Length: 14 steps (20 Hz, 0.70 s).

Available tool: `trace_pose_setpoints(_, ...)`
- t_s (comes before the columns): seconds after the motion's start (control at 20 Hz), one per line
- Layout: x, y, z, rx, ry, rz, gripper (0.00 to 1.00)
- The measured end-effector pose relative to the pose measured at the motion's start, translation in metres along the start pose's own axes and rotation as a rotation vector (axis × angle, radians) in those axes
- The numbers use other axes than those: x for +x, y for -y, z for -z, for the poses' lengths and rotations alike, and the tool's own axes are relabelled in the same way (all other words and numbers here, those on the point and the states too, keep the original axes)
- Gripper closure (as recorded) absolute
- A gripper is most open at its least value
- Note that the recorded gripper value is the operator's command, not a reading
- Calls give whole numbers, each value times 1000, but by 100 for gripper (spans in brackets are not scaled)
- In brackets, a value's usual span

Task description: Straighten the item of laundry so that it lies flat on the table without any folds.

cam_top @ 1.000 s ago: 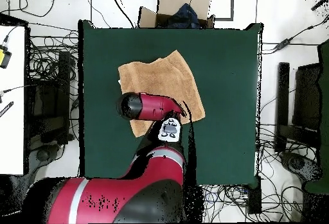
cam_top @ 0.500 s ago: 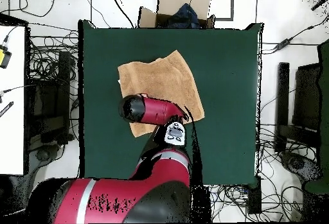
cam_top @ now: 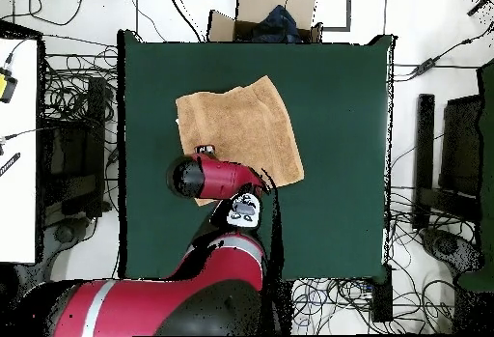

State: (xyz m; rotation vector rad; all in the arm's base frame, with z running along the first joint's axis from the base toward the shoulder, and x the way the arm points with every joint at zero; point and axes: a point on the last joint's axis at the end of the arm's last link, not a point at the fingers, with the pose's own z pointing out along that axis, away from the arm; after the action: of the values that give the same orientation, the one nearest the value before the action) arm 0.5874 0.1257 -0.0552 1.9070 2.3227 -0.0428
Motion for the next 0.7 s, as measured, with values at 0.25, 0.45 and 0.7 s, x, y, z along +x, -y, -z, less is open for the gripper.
trace_pose_setpoints(0.25, 0, 8, 0, -56, -1, -34, 100)
trace_pose_setpoints(0.45, -2, 11, 0, -73, -15, -64, 100)
trace_pose_setpoints(0.7, -5, 13, 0, -85, -39, -96, 100)
